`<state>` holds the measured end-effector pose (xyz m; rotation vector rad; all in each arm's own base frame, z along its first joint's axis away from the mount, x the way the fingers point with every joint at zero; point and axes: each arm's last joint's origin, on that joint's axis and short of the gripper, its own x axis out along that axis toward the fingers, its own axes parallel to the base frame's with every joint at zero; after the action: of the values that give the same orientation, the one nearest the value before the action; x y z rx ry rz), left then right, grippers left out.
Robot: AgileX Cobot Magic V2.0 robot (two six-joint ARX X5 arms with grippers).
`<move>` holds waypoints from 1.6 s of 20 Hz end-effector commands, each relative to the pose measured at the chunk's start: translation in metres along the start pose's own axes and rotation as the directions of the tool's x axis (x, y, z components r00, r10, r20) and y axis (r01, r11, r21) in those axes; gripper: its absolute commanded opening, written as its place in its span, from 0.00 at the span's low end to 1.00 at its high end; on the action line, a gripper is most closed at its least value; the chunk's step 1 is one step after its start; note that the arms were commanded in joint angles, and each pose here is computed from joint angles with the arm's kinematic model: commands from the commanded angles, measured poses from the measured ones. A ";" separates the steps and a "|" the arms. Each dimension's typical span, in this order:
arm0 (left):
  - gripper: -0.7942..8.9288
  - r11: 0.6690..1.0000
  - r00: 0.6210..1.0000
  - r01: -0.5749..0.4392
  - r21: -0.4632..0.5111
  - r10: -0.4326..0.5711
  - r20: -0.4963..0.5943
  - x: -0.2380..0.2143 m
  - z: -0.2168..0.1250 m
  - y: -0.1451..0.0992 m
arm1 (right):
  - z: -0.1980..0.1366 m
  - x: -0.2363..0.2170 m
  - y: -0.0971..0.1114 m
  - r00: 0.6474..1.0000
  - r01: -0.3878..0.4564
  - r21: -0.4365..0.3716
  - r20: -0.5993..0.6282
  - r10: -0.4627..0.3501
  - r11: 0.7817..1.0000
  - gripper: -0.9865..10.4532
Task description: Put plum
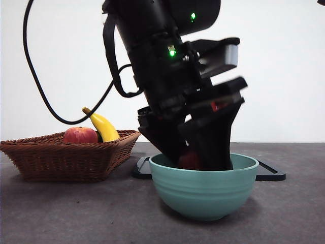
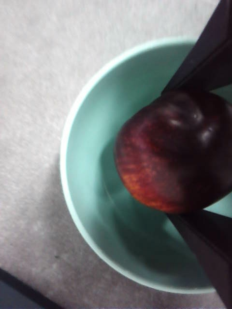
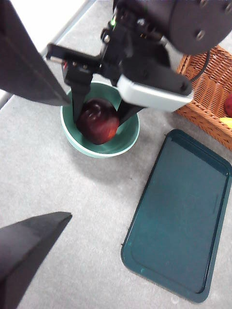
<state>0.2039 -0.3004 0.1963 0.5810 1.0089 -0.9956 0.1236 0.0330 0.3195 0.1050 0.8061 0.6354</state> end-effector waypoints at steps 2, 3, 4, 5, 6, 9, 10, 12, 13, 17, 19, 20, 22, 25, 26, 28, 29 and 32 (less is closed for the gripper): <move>0.37 0.999 1.000 -0.002 0.034 0.002 -0.001 0.007 0.005 -0.004 | 0.005 -0.002 0.002 1.000 -0.005 -0.006 0.016 0.005 1.000 0.39; 0.38 0.999 1.000 -0.001 0.036 0.001 -0.001 0.007 0.005 -0.005 | 0.005 -0.002 0.002 1.000 -0.004 -0.006 0.016 0.004 1.000 0.39; 0.42 0.999 1.000 0.000 0.038 0.000 0.000 0.007 0.005 -0.006 | 0.005 -0.002 0.002 1.000 -0.005 -0.006 0.016 0.005 1.000 0.39; 0.47 0.999 1.000 0.001 0.039 -0.001 0.000 0.007 0.005 -0.006 | 0.005 -0.002 0.002 1.000 -0.004 -0.006 0.016 0.004 1.000 0.39; 0.50 0.999 1.000 0.001 0.039 -0.001 -0.001 0.007 0.005 -0.006 | 0.005 -0.002 0.002 1.000 -0.005 -0.006 0.016 0.005 1.000 0.39; 0.50 0.999 1.000 0.002 0.042 -0.002 0.000 0.007 0.005 -0.008 | 0.005 -0.002 0.002 1.000 -0.004 -0.006 0.016 0.004 1.000 0.39; 0.50 0.999 1.000 0.003 0.041 -0.003 0.000 0.007 0.005 -0.008 | 0.005 -0.002 0.002 1.000 -0.004 -0.006 0.016 0.004 1.000 0.39; 0.50 0.999 1.000 0.003 0.040 -0.003 0.000 0.006 0.006 -0.008 | 0.005 -0.002 0.002 1.000 -0.005 -0.006 0.016 0.005 1.000 0.39; 0.50 0.999 1.000 0.003 0.039 -0.003 0.001 0.005 0.008 -0.008 | 0.005 -0.002 0.002 1.000 -0.005 -0.006 0.016 0.005 1.000 0.39; 0.50 0.999 0.999 -0.006 0.034 0.004 0.049 -0.019 0.024 -0.007 | 0.005 -0.002 0.002 1.000 -0.004 -0.007 0.016 0.005 1.000 0.39; 0.50 1.000 0.994 -0.017 0.025 0.014 0.106 -0.040 0.034 -0.004 | 0.005 -0.002 0.002 1.000 -0.005 -0.006 0.016 0.005 1.000 0.39; 0.50 1.000 0.989 -0.025 0.007 0.024 0.146 -0.053 0.037 0.000 | 0.005 -0.002 0.002 1.000 -0.005 -0.006 0.016 0.005 1.000 0.39; 0.50 0.998 0.972 -0.046 -0.043 0.055 0.228 -0.083 0.040 0.011 | 0.005 -0.002 0.002 1.000 -0.005 -0.006 0.016 0.005 1.000 0.39; 0.50 0.986 0.930 -0.090 -0.143 0.134 0.342 -0.135 0.032 0.037 | 0.005 -0.002 0.002 1.000 -0.005 -0.006 0.016 0.005 1.000 0.39; 0.50 0.978 0.913 -0.106 -0.179 0.167 0.372 -0.153 0.027 0.045 | 0.005 -0.002 0.002 1.000 -0.005 -0.006 0.016 0.005 1.000 0.39; 0.50 0.962 0.878 -0.121 -0.247 0.219 0.426 -0.187 0.012 0.060 | 0.005 -0.002 0.002 1.000 -0.005 -0.006 0.016 0.005 1.000 0.39; 0.50 0.959 0.863 -0.102 -0.265 0.218 0.456 -0.204 0.003 0.065 | 0.005 -0.002 0.002 1.000 -0.005 -0.006 0.016 0.005 1.000 0.39; 0.50 0.941 0.815 -0.083 -0.329 0.254 0.521 -0.246 -0.024 0.078 | 0.005 -0.002 0.002 1.000 -0.004 -0.006 0.016 0.004 1.000 0.39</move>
<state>0.2187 -0.1433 0.3984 0.1223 0.5553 -0.7584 0.1236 0.0330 0.3195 0.1051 0.8061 0.6357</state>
